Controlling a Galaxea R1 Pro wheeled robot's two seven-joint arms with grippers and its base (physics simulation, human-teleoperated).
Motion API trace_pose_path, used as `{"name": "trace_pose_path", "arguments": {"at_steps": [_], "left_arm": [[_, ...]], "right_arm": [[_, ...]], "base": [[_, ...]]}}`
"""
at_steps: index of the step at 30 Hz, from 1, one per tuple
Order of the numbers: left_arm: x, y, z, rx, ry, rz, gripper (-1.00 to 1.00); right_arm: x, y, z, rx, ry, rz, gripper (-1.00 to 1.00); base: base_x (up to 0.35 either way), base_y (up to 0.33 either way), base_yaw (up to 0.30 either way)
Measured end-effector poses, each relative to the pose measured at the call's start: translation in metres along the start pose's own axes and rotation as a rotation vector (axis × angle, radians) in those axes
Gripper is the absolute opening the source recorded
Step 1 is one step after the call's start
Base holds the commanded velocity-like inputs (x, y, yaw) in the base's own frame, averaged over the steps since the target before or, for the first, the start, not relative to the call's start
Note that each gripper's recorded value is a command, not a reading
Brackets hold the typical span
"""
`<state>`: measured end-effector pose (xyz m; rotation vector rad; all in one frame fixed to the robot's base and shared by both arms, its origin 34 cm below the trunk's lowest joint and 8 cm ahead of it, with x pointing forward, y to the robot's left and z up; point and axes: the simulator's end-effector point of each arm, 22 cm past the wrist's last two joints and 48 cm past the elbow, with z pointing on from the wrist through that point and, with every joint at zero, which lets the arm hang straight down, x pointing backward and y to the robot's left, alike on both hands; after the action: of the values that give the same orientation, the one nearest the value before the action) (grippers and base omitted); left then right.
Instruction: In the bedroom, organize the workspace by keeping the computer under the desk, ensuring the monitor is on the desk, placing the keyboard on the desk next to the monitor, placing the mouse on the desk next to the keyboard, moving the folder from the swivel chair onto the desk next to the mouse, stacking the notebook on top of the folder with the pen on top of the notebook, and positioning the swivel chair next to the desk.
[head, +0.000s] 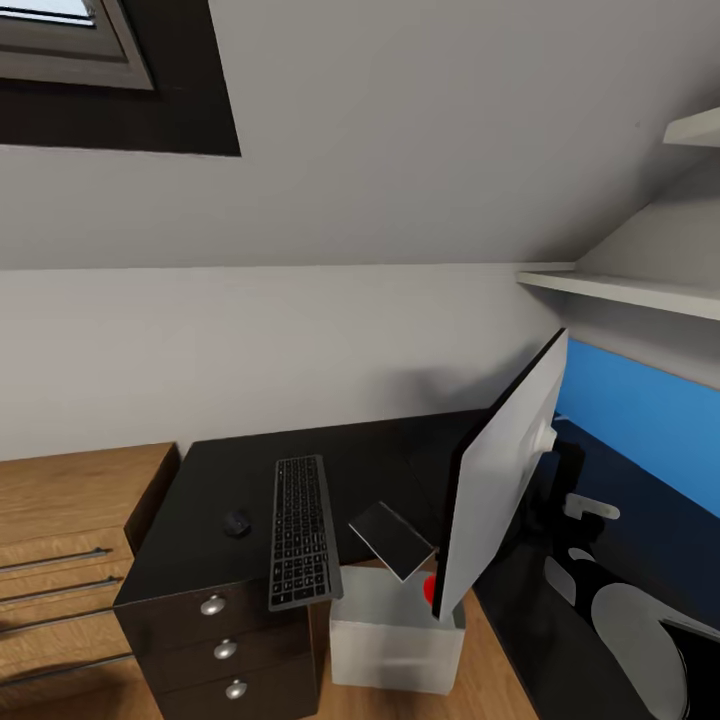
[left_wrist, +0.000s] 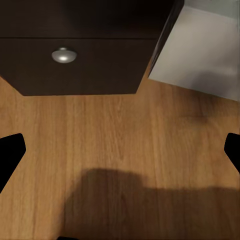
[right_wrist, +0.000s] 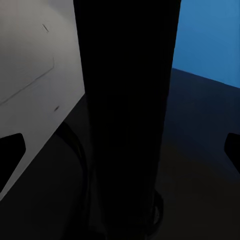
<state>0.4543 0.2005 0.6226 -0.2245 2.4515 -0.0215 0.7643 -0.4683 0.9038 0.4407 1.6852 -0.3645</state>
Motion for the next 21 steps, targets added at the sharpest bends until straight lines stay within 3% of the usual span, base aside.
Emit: {"name": "trace_pose_path", "arguments": {"at_steps": [11,21], "left_arm": [[0.0001,0.0,0.0001,0.0,0.001,-0.001,1.0],[0.0029,0.0009,0.0002,-0.001,0.006,0.002,1.0]], "right_arm": [[0.0001,0.0001,0.0,0.0,0.0,0.0,1.0],[0.0001,0.0004,-0.0001,0.0,0.0,0.0,1.0]], "base": [[0.007,-0.005,0.0],[0.123,-0.055,0.0]]}}
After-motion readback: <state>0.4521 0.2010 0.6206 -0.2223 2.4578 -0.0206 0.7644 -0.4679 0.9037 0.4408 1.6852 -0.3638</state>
